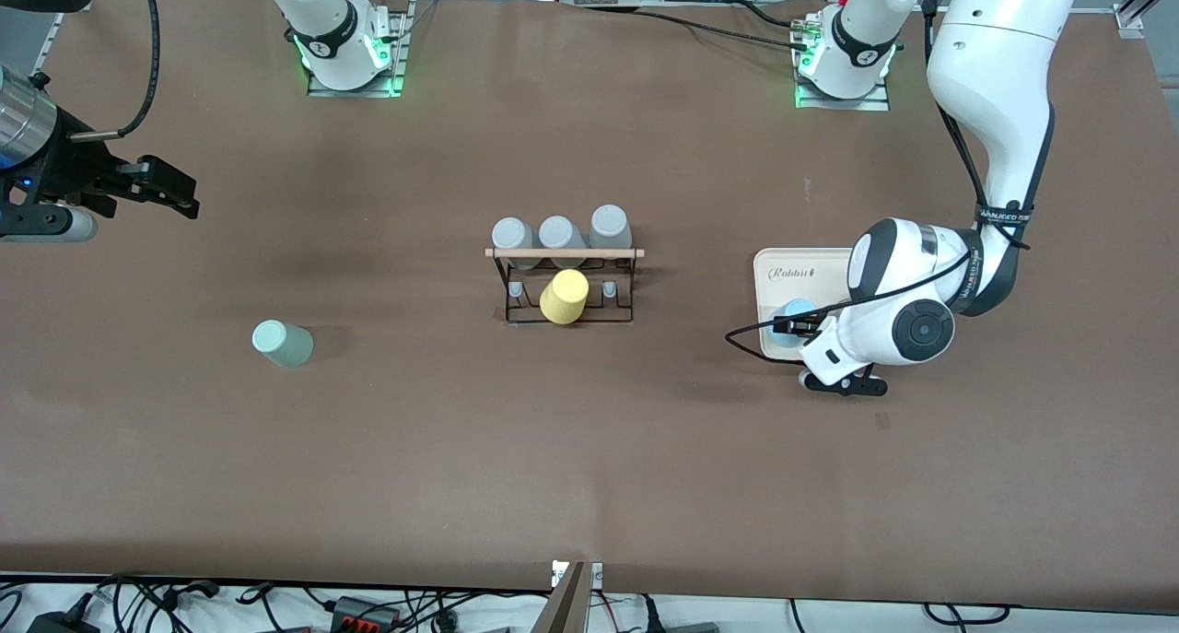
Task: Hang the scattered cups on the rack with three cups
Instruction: 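Lower the left gripper and grasp the light blue cup on the tray, then carry the blue cup to the rack while the right gripper reaches the teal cup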
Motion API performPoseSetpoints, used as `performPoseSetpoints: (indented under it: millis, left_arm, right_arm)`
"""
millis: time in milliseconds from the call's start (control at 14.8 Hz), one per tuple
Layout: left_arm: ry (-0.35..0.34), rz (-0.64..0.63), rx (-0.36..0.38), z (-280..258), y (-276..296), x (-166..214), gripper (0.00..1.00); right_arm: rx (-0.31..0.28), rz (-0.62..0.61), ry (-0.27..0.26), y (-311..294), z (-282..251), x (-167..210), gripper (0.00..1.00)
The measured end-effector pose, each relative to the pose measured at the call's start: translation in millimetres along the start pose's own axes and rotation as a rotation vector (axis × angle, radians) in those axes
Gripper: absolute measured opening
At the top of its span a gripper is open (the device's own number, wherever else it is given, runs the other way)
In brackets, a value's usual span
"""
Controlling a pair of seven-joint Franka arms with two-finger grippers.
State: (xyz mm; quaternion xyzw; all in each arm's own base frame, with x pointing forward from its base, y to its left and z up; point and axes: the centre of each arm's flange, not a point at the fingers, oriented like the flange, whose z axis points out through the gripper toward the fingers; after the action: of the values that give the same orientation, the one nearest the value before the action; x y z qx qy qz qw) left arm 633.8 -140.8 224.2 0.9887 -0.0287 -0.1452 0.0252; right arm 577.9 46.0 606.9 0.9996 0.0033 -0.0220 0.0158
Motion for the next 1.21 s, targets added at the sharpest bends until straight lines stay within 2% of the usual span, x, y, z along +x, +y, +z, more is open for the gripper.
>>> performPoseSetpoints:
  millis: [270,404,539,607,1079,1213]
  left_arm:
    - [-0.008,0.0,0.001,6.5,0.2,-2.6,1.0]
    - [0.001,0.003,0.0,4.4,1.9,-2.4,0.96]
    - [0.003,0.001,0.0,3.2,1.7,-2.9,0.77]
    - [0.004,-0.001,-0.001,2.4,0.7,-3.1,0.64]
    - [0.02,0.001,-0.008,-7.0,3.3,-4.7,0.63]
    - [0.042,0.002,-0.033,-17.7,10.5,-4.3,0.63]
  right_arm:
    - [0.0,0.0,0.0,-0.1,0.0,0.0,1.0]
    - [0.0,0.0,0.0,-0.2,0.0,0.0,1.0]
    - [0.0,0.0,0.0,-0.2,0.0,0.0,1.0]
    - [0.0,0.0,0.0,-0.2,0.0,0.0,1.0]
    - [0.0,-0.001,0.0,-0.3,0.0,0.0,1.0]
    - [0.0,-0.001,0.0,-0.3,0.0,0.0,1.0]
